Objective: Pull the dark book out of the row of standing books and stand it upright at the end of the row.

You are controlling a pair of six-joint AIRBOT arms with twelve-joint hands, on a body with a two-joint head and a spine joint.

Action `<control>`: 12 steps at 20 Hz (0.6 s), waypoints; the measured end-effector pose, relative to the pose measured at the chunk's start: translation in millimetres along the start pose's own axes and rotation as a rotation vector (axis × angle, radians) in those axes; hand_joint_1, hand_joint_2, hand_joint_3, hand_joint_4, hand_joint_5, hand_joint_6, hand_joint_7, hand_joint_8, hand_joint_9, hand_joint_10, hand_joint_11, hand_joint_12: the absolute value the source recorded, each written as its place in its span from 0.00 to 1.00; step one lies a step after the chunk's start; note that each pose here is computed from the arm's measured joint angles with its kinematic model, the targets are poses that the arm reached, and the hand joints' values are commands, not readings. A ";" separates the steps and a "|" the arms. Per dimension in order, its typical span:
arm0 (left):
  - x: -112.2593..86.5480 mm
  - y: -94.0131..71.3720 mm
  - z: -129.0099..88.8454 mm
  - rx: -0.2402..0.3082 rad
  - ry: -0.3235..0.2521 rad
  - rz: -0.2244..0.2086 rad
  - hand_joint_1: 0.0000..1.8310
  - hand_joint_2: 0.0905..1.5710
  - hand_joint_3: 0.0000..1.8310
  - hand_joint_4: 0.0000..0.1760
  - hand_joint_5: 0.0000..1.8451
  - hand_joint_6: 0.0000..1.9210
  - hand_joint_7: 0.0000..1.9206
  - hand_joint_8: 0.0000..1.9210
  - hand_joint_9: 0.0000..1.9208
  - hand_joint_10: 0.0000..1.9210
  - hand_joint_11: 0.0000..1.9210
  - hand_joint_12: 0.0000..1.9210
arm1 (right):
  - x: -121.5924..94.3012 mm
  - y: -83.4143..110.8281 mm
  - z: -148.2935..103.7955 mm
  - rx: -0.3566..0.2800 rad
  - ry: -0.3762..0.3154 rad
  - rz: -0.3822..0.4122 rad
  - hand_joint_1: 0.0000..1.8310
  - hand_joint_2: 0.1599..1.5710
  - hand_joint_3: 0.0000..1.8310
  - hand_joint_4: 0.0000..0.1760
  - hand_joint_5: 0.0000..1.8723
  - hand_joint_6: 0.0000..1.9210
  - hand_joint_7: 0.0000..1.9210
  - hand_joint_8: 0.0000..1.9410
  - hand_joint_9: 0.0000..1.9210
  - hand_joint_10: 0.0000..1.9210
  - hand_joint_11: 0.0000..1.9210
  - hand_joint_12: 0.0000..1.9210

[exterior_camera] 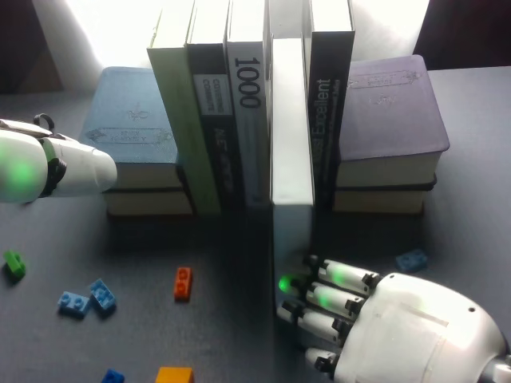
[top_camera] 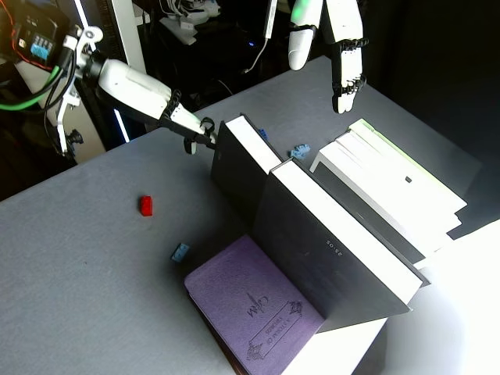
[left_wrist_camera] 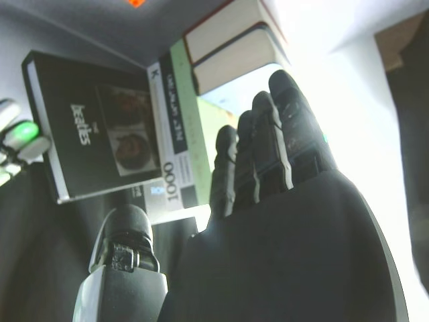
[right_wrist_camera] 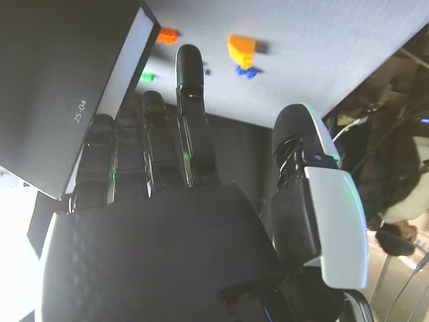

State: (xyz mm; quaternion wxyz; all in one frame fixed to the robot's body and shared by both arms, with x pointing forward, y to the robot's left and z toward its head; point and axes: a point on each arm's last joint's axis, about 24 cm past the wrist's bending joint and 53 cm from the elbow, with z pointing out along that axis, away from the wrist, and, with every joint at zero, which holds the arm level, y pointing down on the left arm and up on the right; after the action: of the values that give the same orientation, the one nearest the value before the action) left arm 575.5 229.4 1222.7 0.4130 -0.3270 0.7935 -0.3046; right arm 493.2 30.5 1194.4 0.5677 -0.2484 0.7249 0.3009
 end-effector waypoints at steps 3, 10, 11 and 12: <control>-0.3 1.2 0.0 -0.005 -0.001 0.001 0.00 0.77 0.00 0.01 0.08 0.00 0.08 0.00 0.10 0.00 0.08 0.17 | 4.4 -10.7 2.1 0.026 0.011 0.007 0.00 0.77 0.00 0.00 0.29 0.29 0.09 0.01 0.00 0.00 0.00 0.00; 0.0 1.5 0.0 -0.006 0.000 0.000 0.00 0.76 0.00 0.11 0.10 0.01 0.10 0.01 0.12 0.01 0.10 0.18 | -7.9 1.0 -19.5 0.061 -0.028 0.035 0.00 0.76 0.00 0.00 0.29 0.29 0.08 0.00 0.00 0.00 0.00 0.00; -0.1 1.5 0.0 -0.006 0.000 0.000 0.00 0.77 0.00 0.08 0.09 0.01 0.09 0.00 0.11 0.00 0.10 0.18 | -11.8 2.8 -23.2 0.066 -0.038 0.042 0.00 0.76 0.00 0.00 0.29 0.29 0.08 0.00 0.00 0.00 0.00 0.00; 0.0 1.4 0.0 -0.006 0.000 0.000 0.00 0.77 0.00 0.06 0.09 0.00 0.08 0.00 0.11 0.00 0.09 0.17 | -15.0 3.0 -25.5 0.073 -0.047 0.046 0.00 0.77 0.00 0.00 0.30 0.29 0.08 0.01 0.00 0.00 0.00 0.00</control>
State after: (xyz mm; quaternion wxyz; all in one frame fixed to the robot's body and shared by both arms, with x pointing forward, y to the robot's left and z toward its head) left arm 575.2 230.2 1221.6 0.4121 -0.3281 0.7945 -0.3021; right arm 477.4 14.6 1213.9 0.5863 -0.2037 0.7272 0.2931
